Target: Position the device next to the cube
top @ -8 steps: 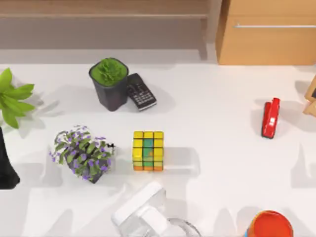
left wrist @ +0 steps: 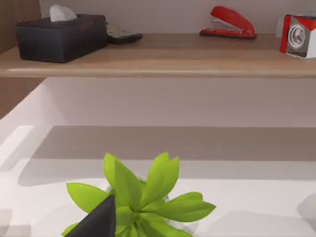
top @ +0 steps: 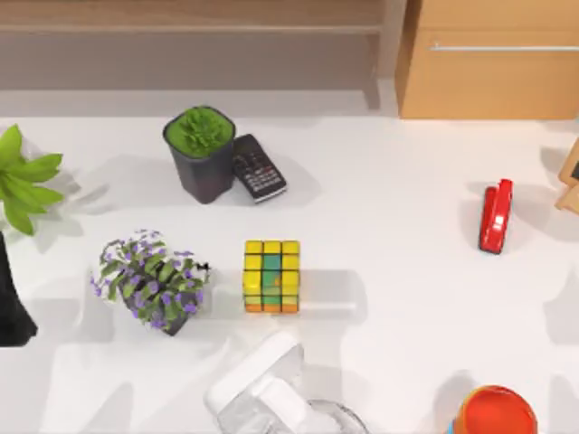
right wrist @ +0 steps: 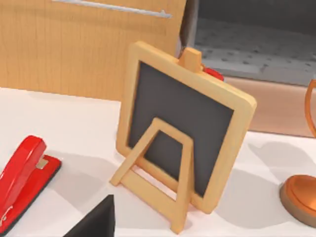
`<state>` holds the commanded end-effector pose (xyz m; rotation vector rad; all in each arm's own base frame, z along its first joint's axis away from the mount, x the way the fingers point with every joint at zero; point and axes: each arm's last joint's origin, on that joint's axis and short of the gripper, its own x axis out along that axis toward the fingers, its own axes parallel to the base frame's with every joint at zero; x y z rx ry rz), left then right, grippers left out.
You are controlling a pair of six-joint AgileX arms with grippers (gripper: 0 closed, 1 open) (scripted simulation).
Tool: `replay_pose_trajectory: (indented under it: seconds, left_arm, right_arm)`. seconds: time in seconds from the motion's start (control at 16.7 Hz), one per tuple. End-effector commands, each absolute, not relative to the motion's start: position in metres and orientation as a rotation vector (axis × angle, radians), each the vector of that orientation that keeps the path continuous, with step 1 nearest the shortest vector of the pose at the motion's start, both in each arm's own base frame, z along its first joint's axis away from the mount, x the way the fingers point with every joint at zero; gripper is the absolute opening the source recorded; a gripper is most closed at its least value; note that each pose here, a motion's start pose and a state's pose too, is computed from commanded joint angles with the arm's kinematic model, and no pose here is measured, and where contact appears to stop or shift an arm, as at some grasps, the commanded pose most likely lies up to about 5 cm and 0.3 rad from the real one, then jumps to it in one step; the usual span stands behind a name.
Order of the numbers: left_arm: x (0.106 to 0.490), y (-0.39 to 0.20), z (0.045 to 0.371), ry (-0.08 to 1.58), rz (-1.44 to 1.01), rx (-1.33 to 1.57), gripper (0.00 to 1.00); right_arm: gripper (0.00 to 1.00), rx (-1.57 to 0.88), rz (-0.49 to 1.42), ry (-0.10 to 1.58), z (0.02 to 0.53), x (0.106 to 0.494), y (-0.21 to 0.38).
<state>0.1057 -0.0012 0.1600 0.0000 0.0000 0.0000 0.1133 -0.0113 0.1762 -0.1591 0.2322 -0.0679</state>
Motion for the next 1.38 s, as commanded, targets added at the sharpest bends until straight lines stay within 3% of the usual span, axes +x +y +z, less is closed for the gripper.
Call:
replay_pose_trajectory:
  seconds: [0.36,0.78,1.02,1.38]
  left_arm:
    - [0.106,-0.001,0.160,0.000,0.000,0.000,1.00]
    - [0.106,-0.001,0.160,0.000,0.000,0.000,1.00]
    - [0.106,-0.001,0.160,0.000,0.000,0.000,1.00]
    - [0.106,-0.001,0.160,0.000,0.000,0.000,1.00]
  right_arm:
    - [1.00,-0.374,-0.046,0.786,0.187,0.149,-0.040]
    - [1.00,-0.413,0.240,1.362,0.160,0.198,-0.093]
    - [1.00,-0.383,0.373,1.493,0.148,0.209,-0.115]
    - [1.00,-0.381,0.395,1.507,0.147,0.210,-0.118]
